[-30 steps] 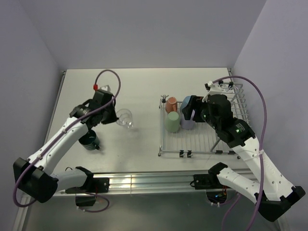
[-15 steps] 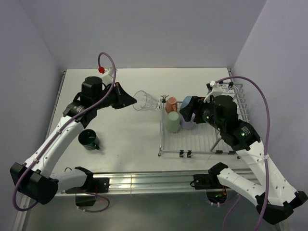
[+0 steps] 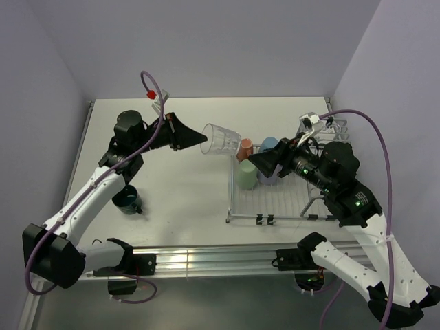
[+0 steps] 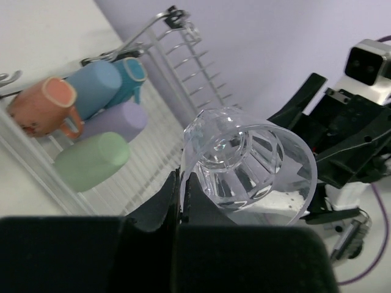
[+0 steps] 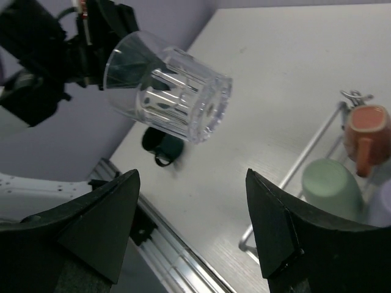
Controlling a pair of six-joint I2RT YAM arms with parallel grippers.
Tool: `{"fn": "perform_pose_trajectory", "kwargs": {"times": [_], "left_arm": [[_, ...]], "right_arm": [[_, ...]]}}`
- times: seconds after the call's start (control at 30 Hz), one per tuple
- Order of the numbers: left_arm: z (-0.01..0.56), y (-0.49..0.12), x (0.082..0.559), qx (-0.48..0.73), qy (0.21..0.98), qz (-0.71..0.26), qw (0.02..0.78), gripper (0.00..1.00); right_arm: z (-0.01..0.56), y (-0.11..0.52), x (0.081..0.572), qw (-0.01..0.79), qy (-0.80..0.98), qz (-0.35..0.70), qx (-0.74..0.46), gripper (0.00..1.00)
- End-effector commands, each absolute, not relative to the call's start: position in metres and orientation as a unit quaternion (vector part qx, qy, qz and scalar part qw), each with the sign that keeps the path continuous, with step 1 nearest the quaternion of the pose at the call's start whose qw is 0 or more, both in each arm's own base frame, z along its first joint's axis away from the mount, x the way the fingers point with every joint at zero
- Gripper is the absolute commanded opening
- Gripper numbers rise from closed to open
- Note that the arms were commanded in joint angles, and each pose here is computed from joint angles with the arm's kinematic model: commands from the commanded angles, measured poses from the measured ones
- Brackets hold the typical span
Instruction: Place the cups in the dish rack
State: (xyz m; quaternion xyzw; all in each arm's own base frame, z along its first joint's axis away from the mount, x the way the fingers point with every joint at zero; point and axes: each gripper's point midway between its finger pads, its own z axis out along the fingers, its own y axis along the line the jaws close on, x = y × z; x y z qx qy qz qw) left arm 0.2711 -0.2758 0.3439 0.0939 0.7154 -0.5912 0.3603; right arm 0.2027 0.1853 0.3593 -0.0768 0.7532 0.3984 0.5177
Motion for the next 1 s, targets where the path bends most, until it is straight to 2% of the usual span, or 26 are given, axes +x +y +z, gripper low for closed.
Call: {"fn": "perform_pose_trajectory", "kwargs": {"times": [0.0,0.37,0.97], "left_arm": [[0.381,-0.281,0.257,0.143,0.648,-0.645,0.379,0.0],[0.391,-0.286,0.246,0.164,0.593,-0.71,0.342,0.0],[0.395,-0.287,0.236,0.18,0.56,-0.744,0.317,0.0]], "right_arm": [[0.389,0.206,0.192,0.525,0.7,0.47,-0.114,0.78],[0.402,0.212,0.198,0.555,0.664,0.485,-0.129,0.85],[0.404,0.234,0.204,0.54,0.635,0.531,-0.152,0.91]]}}
